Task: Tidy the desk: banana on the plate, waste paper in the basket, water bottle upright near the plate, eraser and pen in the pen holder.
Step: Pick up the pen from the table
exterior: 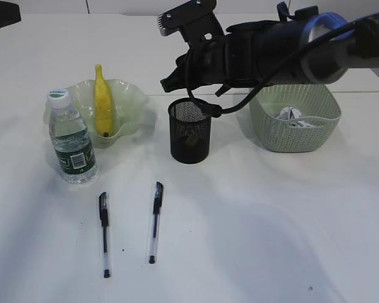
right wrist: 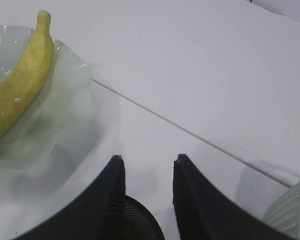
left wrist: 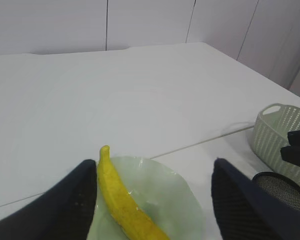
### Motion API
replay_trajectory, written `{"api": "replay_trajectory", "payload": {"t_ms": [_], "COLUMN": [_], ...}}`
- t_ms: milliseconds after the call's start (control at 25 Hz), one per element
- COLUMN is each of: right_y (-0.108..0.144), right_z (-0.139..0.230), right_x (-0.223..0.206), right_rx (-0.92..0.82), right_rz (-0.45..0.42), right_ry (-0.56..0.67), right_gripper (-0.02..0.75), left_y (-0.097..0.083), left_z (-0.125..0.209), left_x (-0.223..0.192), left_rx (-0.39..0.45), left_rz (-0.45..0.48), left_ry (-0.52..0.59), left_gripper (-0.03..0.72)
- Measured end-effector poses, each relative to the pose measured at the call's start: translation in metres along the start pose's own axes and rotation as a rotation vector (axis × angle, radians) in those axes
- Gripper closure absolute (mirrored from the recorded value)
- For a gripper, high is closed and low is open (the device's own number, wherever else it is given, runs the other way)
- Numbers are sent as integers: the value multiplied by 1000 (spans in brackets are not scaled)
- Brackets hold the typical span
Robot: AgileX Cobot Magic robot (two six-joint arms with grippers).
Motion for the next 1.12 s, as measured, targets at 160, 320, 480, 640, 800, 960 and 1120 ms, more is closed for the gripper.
{"api": "replay_trajectory", "payload": {"t_ms": [160, 320, 480, 640, 800, 960, 1120], "right_y": [0, 0, 0, 0, 0, -3, -5], "right_z": [0, 0, 0, 0, 0, 1, 1], "right_x": [0, 0, 0, 0, 0, 1, 12], "right_rx": [9, 10, -7, -88, -120, -126, -128], "right_rz": [-2, -3, -3, -3, -1, 29, 22], "right_ry": [-1, -1, 0, 1, 1, 9, 12], "right_gripper": [489, 489, 489, 489, 489, 489, 489], "left_y": [-1, -3, -4, -4, -4, -4, -4], "left_z": [-1, -2, -2, -2, -2, -2, -2], "left_x": [0, 0, 0, 0, 0, 0, 0], "left_rx": [0, 0, 0, 0, 0, 2, 2], "left_rz": [13, 27, 41, 43, 43, 43, 43], "left_ry": [-7, -15, -23, -24, -24, -24, -24], "left_gripper": [183, 183, 183, 183, 183, 183, 183]}}
Point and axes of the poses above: a point on each arm's last joint axis where the gripper is mounted, x pointing back along that axis away from the gripper, y along the wrist's bending axis when the last joint is at zero, z = x × y, the point moved 1 cm from there along -x, pointing out along that axis toward the gripper, and after that the axes turned 15 degrees about -x, right-handed, at the moved point
